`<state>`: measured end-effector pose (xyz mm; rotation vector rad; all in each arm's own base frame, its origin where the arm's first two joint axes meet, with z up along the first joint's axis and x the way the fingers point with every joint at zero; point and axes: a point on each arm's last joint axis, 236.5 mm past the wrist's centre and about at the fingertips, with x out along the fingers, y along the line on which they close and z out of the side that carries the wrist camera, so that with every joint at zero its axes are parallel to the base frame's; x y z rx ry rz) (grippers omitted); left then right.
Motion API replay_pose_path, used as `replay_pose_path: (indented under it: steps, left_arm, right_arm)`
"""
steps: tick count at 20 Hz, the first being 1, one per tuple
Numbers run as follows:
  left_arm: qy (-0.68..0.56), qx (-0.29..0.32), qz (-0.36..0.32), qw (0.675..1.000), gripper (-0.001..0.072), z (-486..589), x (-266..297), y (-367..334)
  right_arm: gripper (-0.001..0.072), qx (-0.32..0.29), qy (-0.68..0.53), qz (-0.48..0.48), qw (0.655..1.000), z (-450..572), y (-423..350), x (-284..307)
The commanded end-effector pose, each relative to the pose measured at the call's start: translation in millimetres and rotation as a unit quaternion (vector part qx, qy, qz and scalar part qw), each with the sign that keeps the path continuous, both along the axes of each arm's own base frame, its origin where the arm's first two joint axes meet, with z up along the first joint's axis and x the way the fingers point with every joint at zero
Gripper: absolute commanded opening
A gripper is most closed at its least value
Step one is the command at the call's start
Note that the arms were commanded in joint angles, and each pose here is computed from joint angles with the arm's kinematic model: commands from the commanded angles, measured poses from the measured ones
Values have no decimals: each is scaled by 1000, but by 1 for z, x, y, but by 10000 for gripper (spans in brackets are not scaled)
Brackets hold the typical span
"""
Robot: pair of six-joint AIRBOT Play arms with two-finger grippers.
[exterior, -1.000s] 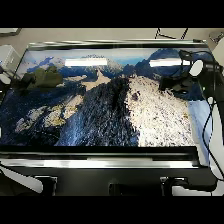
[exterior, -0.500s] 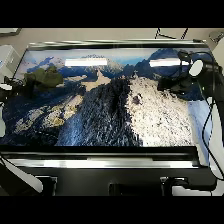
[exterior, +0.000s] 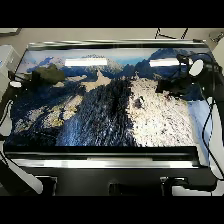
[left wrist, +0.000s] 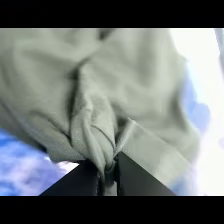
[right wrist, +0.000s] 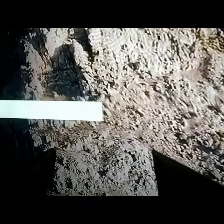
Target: Fold the clothes and pants, and hang the long-sleeved shirts on hangers.
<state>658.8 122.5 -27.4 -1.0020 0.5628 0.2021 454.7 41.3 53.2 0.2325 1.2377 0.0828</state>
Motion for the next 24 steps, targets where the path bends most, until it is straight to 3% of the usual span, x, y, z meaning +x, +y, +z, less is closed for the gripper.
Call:
replay_pose_path:
  steps: [1, 4, 6, 10, 14, 17, 19, 20, 21, 22, 24]
  left_arm:
    - [-58, 125, -147, 979, 20, 88, -11, -57]
    - [-80, 259, -307, 912, 19, 187, -76, -132]
    - [-56, 296, -371, 878, 19, 221, -130, -179]
    - [-41, 243, -493, 834, 20, 215, -227, -313]
    - [-63, 169, -562, 807, 21, 159, -292, -472]
    - [-71, 156, -632, 756, 21, 107, -363, -578]
    - [-19, 124, -642, 756, 35, 64, -401, -614]
    - [-3, 126, -650, 749, 246, 47, -412, -621]
    - [20, 123, -654, 746, 623, 35, -419, -620]
    - [44, 122, -654, 745, 710, 30, -419, -611]
    - [80, 161, -671, 720, 710, 28, -399, -565]
  right_arm:
    - [673, -3, -6, 7, 1000, 10, 0, -5]
    - [673, -4, -30, 7, 1000, 33, 0, -10]
    - [673, -4, -47, 7, 999, 49, 0, -14]
    - [673, -2, -42, 8, 999, 70, 1, -37]
    - [673, -4, -44, 14, 999, 91, 2, -60]
    - [674, -7, -59, 15, 998, 105, 1, -68]
    - [674, -11, -63, 14, 998, 109, -1, -70]
    - [674, -15, -59, 13, 998, 108, -3, -71]
    - [674, -20, -57, 12, 998, 106, -5, -71]
    - [674, -25, -56, 11, 998, 105, -8, -71]
    - [674, -31, -45, 11, 998, 100, -10, -71]
